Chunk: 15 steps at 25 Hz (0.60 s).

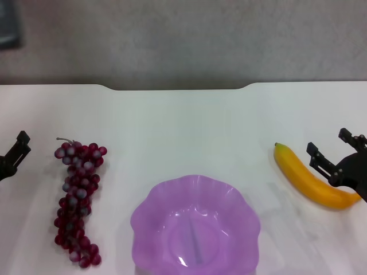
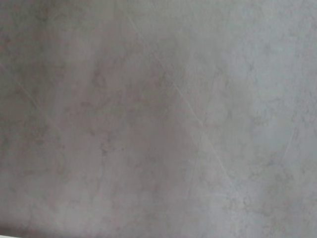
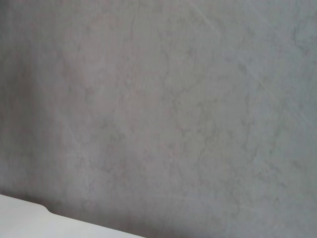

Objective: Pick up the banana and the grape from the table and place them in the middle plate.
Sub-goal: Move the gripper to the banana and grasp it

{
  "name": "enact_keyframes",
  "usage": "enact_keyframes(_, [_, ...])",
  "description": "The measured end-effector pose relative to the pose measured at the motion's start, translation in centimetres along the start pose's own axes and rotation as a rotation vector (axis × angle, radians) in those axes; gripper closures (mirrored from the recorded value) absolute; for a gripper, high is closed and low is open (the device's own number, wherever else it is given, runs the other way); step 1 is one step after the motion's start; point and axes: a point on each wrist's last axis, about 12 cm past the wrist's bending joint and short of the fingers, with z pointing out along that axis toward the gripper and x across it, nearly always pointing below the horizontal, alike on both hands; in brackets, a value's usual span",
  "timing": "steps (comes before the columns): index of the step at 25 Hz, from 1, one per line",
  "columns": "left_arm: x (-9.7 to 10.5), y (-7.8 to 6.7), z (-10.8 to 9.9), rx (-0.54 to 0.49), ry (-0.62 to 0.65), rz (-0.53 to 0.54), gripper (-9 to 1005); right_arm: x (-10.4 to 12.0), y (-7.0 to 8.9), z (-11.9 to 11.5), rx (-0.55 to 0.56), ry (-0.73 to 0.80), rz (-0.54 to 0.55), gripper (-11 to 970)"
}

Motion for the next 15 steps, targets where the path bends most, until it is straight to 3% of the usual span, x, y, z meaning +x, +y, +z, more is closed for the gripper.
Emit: enact_keyframes(15, [0.03, 0.07, -0.11, -0.004, 0.001, -0.001, 106, -0.01, 0.03, 0.02, -0.002, -0.001, 0.000, 141])
